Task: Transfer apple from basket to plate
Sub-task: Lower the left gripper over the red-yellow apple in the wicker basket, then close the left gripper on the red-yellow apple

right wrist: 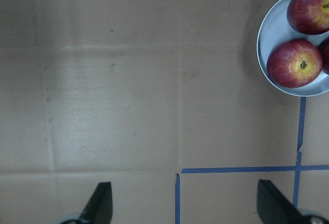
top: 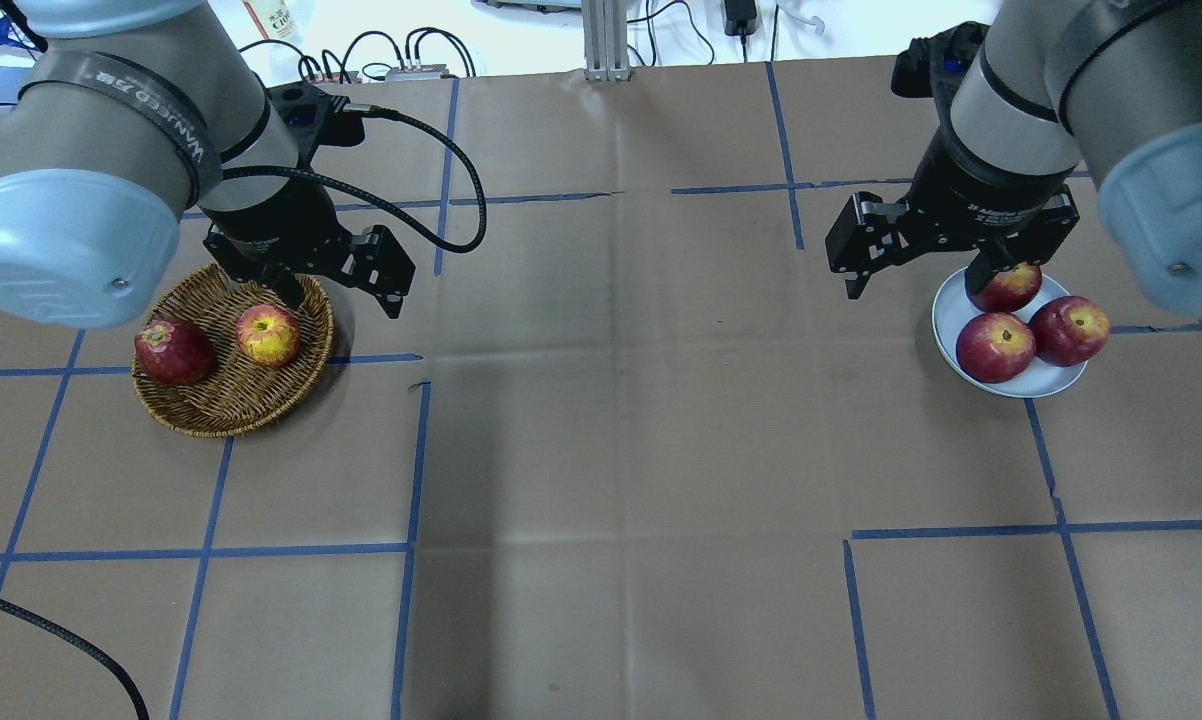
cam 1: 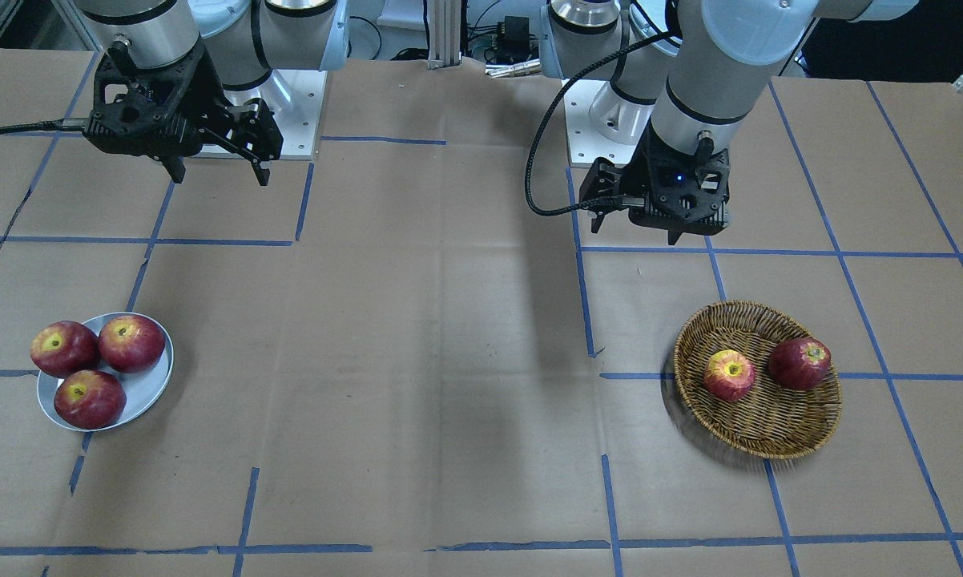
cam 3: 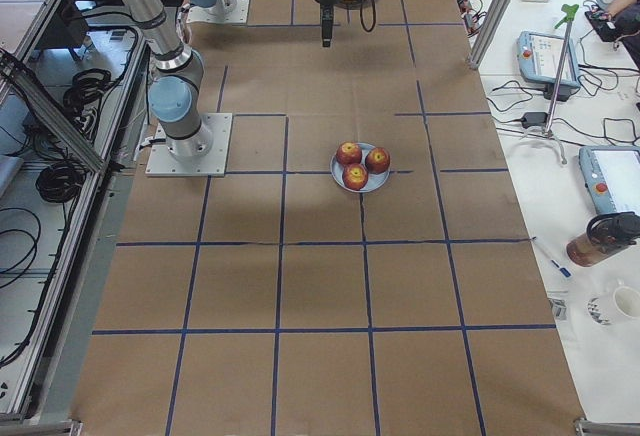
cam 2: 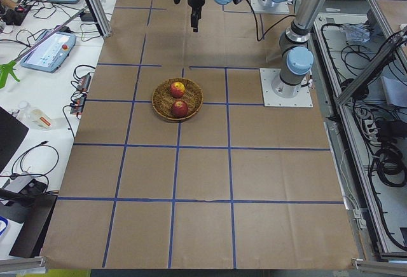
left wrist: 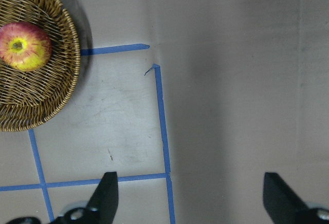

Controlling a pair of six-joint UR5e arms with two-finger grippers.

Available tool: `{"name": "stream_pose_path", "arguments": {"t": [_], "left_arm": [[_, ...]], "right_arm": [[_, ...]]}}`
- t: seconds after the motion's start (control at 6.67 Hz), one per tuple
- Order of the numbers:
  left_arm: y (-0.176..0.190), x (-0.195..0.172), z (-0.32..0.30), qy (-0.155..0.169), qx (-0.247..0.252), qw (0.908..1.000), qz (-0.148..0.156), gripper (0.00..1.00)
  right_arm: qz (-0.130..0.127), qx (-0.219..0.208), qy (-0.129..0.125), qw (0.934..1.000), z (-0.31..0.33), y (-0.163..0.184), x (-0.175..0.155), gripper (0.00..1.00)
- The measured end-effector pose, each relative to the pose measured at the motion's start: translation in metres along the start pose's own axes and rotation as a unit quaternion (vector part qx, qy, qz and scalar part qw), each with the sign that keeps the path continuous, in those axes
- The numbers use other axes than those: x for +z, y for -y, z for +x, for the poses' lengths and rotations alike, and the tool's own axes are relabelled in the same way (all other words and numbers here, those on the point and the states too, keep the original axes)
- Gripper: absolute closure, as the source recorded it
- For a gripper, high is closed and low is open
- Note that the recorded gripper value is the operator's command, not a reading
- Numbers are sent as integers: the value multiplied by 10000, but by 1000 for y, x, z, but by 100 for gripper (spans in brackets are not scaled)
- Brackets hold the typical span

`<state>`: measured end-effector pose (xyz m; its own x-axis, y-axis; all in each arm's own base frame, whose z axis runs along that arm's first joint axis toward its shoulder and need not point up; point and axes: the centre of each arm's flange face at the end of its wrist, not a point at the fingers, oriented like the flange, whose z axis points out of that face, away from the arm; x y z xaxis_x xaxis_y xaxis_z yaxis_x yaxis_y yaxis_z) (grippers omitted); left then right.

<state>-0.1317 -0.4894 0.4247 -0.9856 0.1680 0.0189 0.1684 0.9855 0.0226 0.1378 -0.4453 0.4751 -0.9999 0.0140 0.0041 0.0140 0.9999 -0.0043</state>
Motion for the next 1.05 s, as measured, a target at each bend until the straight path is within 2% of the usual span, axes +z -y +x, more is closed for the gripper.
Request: {"name": "stream_pose_path", "arguments": {"t": [0.45,0.75,1.05], "left_arm": [[20,20,-70,-20,314,9995,-13,1],[35,54,-124,-82,441,9989,-112,1],[43,97,-166,-9,528,9986,41,1]], "right_arm": [[-3,1,5,10000,0,0,0,0],[-3,1,5,10000,0,0,0,0],[-8,1,4,10000,0,0,1,0]]}}
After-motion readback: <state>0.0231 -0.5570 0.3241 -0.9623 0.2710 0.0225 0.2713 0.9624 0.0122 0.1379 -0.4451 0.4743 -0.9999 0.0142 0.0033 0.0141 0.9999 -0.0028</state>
